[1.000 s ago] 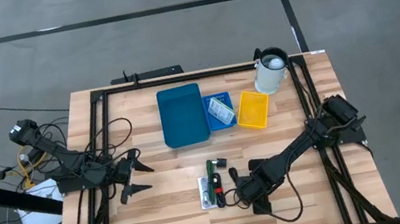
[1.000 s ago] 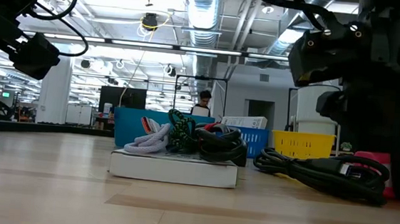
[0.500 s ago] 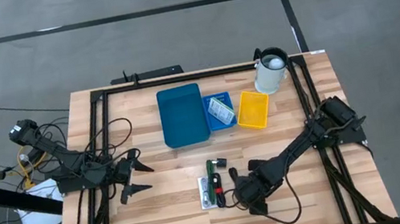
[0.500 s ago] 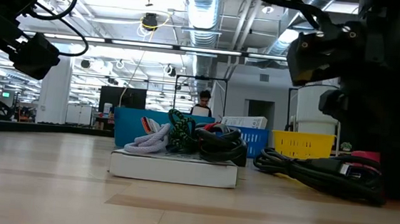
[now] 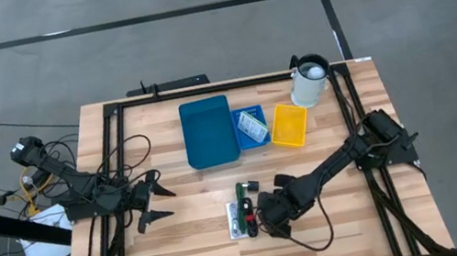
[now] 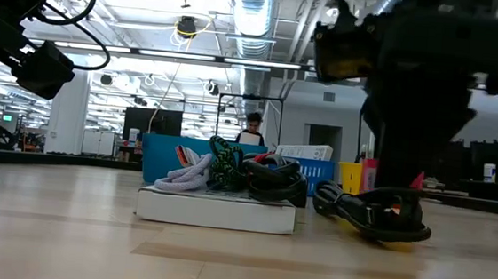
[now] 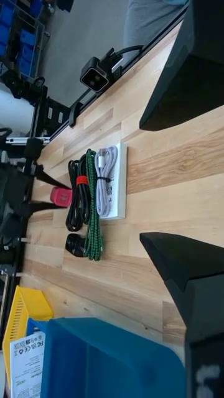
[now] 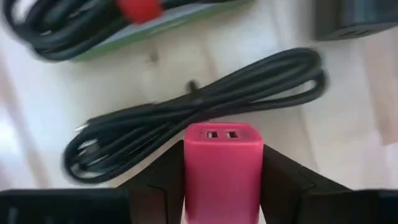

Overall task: Pick and place items into bin
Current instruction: Put the pink charger adapter into the yellow bin

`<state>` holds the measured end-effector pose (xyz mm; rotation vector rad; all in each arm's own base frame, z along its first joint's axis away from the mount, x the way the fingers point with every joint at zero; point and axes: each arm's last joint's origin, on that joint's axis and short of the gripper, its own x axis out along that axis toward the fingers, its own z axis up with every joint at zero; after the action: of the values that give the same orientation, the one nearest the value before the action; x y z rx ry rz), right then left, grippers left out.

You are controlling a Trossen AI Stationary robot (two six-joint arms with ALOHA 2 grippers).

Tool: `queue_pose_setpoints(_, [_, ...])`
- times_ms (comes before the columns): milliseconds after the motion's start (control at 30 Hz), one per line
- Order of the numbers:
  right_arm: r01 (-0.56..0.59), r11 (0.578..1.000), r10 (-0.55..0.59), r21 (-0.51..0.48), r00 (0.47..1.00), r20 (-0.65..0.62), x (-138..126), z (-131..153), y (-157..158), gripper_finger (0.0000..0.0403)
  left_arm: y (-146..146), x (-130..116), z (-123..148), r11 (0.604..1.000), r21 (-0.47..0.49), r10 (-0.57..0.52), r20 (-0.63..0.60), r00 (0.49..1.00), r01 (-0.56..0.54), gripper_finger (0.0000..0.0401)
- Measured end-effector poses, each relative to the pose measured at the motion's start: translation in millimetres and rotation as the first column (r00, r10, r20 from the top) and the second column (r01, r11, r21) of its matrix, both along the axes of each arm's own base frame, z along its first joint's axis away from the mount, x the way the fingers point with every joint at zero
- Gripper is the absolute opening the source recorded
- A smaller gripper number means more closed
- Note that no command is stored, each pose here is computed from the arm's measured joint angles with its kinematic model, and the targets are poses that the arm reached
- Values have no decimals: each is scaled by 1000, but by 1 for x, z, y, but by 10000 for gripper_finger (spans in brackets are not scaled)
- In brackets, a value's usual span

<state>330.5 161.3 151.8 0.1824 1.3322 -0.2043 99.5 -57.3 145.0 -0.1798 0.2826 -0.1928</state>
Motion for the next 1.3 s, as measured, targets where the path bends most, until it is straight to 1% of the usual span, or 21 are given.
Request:
queue_pose_setpoints(100, [20, 1000, -21, -22, 999, -44, -2, -1, -8, 147, 0, 0, 0, 1000, 0, 0, 0, 1000, 0, 270])
queue_pose_setpoints(200, [41, 997, -48, -58, 992, -121, -6, -1, -18, 149, 0, 0, 0, 1000, 0, 0, 0, 1000, 0, 270])
queue_pose_setpoints(400, [70, 988, -105, -136, 957, -269, -14, 0, -42, 144, 0, 0, 0, 1000, 0, 0, 0, 1000, 0, 270])
queue_pose_setpoints(633, [78, 978, -145, -193, 922, -360, -17, 6, -67, 144, 0, 0, 0, 1000, 0, 0, 0, 1000, 0, 270])
queue_pose_setpoints(700, [77, 974, -154, -212, 916, -372, -16, 12, -72, 144, 0, 0, 0, 1000, 0, 0, 0, 1000, 0, 270])
queue_pose_setpoints(867, [43, 950, -168, -310, 905, -390, -10, 38, -82, 144, 0, 0, 0, 1000, 0, 0, 0, 1000, 0, 270])
queue_pose_setpoints(1100, [42, 880, -225, -473, 915, -336, 1, 84, -103, 144, 0, 0, 0, 1000, 0, 0, 0, 1000, 0, 270])
queue_pose_setpoints(1167, [60, 866, -239, -497, 922, -305, 6, 93, -111, 144, 0, 0, 0, 1000, 0, 0, 0, 1000, 0, 270])
queue_pose_setpoints(1300, [72, 861, -245, -503, 926, -288, 12, 102, -130, 151, 0, 0, 0, 1000, 0, 0, 0, 1000, 0, 270])
